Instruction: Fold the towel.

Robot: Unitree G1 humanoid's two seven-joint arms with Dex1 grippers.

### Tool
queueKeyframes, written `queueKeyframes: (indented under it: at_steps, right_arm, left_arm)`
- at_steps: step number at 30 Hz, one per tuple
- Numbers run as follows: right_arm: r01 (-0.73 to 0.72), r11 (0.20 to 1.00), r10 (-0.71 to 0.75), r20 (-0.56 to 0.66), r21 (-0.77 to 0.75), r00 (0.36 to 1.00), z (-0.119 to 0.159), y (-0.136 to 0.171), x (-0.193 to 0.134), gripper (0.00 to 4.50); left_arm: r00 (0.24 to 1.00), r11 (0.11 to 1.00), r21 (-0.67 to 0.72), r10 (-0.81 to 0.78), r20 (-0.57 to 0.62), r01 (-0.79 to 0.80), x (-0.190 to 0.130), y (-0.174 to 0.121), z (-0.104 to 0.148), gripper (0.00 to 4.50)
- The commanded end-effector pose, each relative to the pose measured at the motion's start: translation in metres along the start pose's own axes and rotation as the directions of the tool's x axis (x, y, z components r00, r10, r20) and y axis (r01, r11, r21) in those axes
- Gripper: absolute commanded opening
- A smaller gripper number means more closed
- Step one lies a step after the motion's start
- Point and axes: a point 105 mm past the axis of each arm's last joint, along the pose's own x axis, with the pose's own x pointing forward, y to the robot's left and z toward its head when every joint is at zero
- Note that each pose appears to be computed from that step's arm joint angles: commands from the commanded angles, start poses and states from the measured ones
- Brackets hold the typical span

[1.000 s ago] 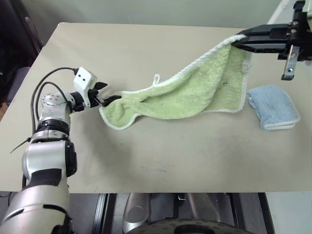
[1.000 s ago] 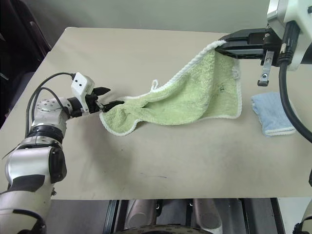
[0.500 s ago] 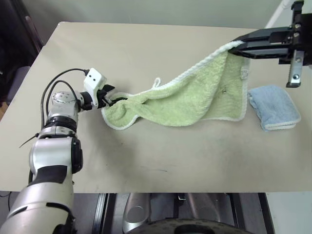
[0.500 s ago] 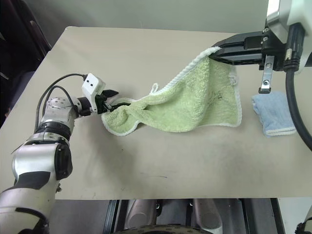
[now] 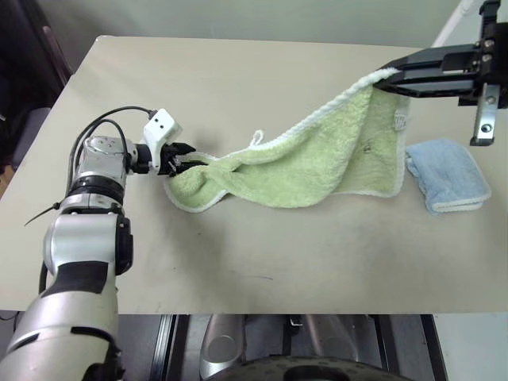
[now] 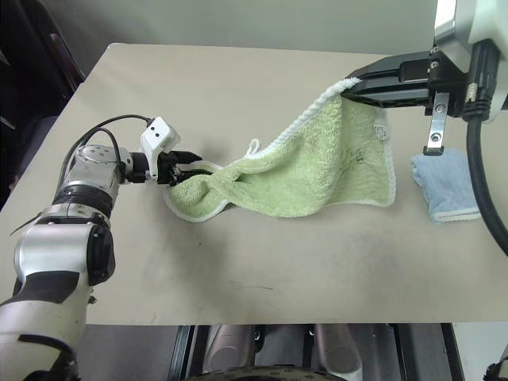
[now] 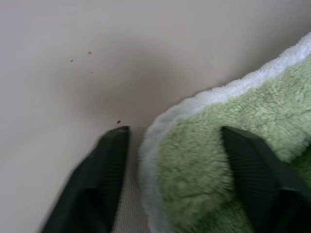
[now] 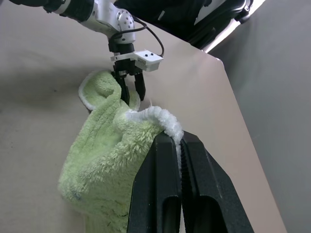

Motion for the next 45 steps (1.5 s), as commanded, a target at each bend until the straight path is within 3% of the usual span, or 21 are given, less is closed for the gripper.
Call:
queueKeyframes:
  at_steps: [1, 6, 16, 19, 24, 32, 36, 39, 41, 44, 45]
  right_arm:
    - [0.043, 0.998, -0.043, 0.013, -0.050, 0.999, 0.011, -0.003, -0.009, 0.00]
    - [0.046, 0.998, -0.045, 0.018, -0.049, 0.999, 0.010, -0.002, -0.008, 0.00]
    - [0.078, 0.996, -0.078, 0.022, -0.031, 0.997, 0.003, -0.005, -0.011, 0.00]
    - [0.155, 0.988, -0.156, 0.023, 0.023, 0.988, -0.009, -0.017, -0.019, 0.00]
    - [0.318, 0.945, -0.319, 0.000, 0.081, 0.948, -0.038, -0.047, -0.028, 0.00]
    - [0.524, 0.846, -0.520, -0.064, 0.100, 0.852, -0.091, -0.097, -0.021, 0.00]
    - [0.673, 0.733, -0.668, -0.076, 0.104, 0.740, -0.105, -0.139, -0.016, 0.00]
    - [0.719, 0.689, -0.716, -0.066, 0.090, 0.695, -0.107, -0.155, -0.012, 0.00]
    - [0.731, 0.676, -0.730, -0.047, 0.092, 0.681, -0.108, -0.159, -0.010, 0.00]
    - [0.677, 0.728, -0.680, -0.012, 0.104, 0.733, -0.111, -0.150, -0.003, 0.00]
    - [0.624, 0.775, -0.627, -0.001, 0.102, 0.779, -0.114, -0.138, 0.000, 0.00]
  left_arm:
    - [0.998, 0.998, -0.054, -0.046, -0.035, 0.044, 0.000, -0.005, -0.010, 1.76]
    - [0.999, 0.994, -0.103, -0.034, 0.039, 0.038, -0.004, -0.002, 0.000, 0.01]
    - [0.951, 0.976, -0.217, 0.071, 0.301, -0.004, -0.024, 0.016, 0.037, 0.01]
    - [0.877, 0.963, -0.257, 0.189, 0.443, -0.078, -0.041, 0.033, 0.064, 0.01]
    - [0.728, 0.921, -0.324, 0.374, 0.575, -0.218, -0.073, 0.058, 0.096, 0.01]
    - [0.470, 0.816, -0.442, 0.576, 0.669, -0.372, -0.120, 0.084, 0.135, 0.01]
    - [0.420, 0.789, -0.433, 0.604, 0.677, -0.436, -0.132, 0.087, 0.146, 0.01]
    - [0.366, 0.771, -0.436, 0.615, 0.698, -0.464, -0.143, 0.088, 0.154, 0.01]
    - [0.358, 0.798, -0.405, 0.574, 0.737, -0.446, -0.149, 0.085, 0.157, 0.01]
    - [0.396, 0.845, -0.331, 0.499, 0.771, -0.419, -0.153, 0.078, 0.149, 0.01]
    - [0.471, 0.886, -0.268, 0.433, 0.768, -0.379, -0.148, 0.072, 0.138, 0.01]
